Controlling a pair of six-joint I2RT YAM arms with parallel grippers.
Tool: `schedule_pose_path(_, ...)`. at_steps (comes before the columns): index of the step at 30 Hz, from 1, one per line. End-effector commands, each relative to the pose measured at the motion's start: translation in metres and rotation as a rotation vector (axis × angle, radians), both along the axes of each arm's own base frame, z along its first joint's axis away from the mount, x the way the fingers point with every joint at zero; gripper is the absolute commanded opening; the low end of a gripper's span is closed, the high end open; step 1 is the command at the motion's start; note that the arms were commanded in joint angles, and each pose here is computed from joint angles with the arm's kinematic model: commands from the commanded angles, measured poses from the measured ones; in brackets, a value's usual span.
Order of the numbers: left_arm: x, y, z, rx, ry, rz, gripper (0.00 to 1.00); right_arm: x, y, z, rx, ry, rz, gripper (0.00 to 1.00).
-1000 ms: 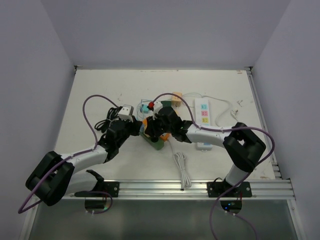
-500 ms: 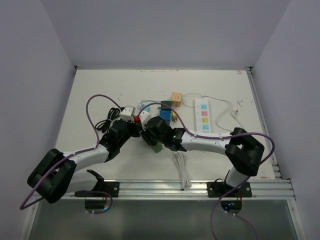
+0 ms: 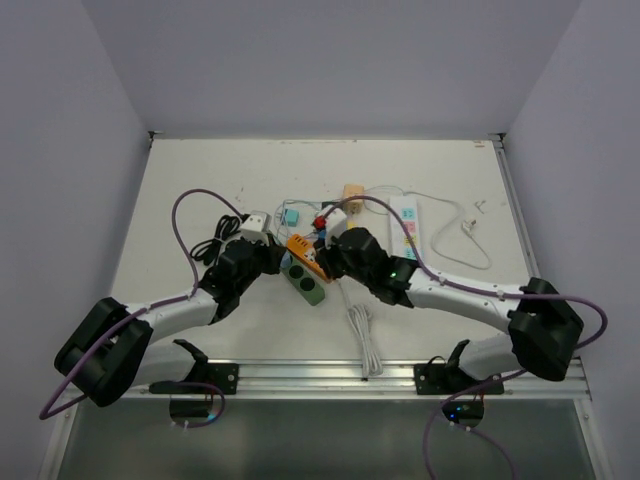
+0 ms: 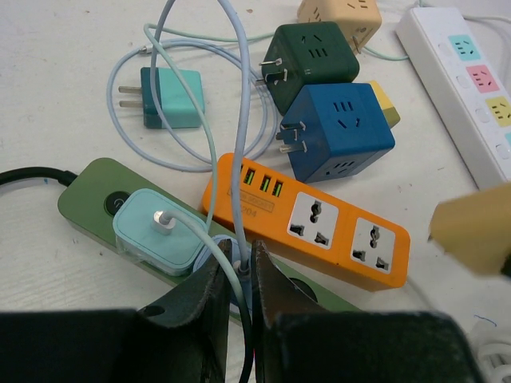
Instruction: Pull the plug off the socket
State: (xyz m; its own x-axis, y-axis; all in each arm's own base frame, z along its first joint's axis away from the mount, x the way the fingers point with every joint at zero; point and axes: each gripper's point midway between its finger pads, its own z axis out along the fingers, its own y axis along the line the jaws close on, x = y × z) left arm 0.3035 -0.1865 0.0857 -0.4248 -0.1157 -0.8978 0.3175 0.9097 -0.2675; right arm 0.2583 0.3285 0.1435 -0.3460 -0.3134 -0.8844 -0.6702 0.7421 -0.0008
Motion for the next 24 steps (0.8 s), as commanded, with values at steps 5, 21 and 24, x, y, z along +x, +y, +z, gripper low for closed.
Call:
schedule_pose_path(5, -0.01, 0.024, -0.034, 0.114, 0.101, 0.052, 0.17, 0.043, -0.098, 0.008, 0.242, 0.084, -0.297, 0.13)
schedule_pose_path(21, -0.012, 0.017, -0.035, 0.103, 0.11, 0.01, 0.47, 0.146, -0.134, -0.009, 0.548, 0.326, -0.437, 0.18)
schedule_pose_path(24, -0.012, 0.017, -0.035, 0.105, 0.111, 0.008, 0.51, 0.155, -0.131, -0.025, 0.518, 0.365, -0.445, 0.21)
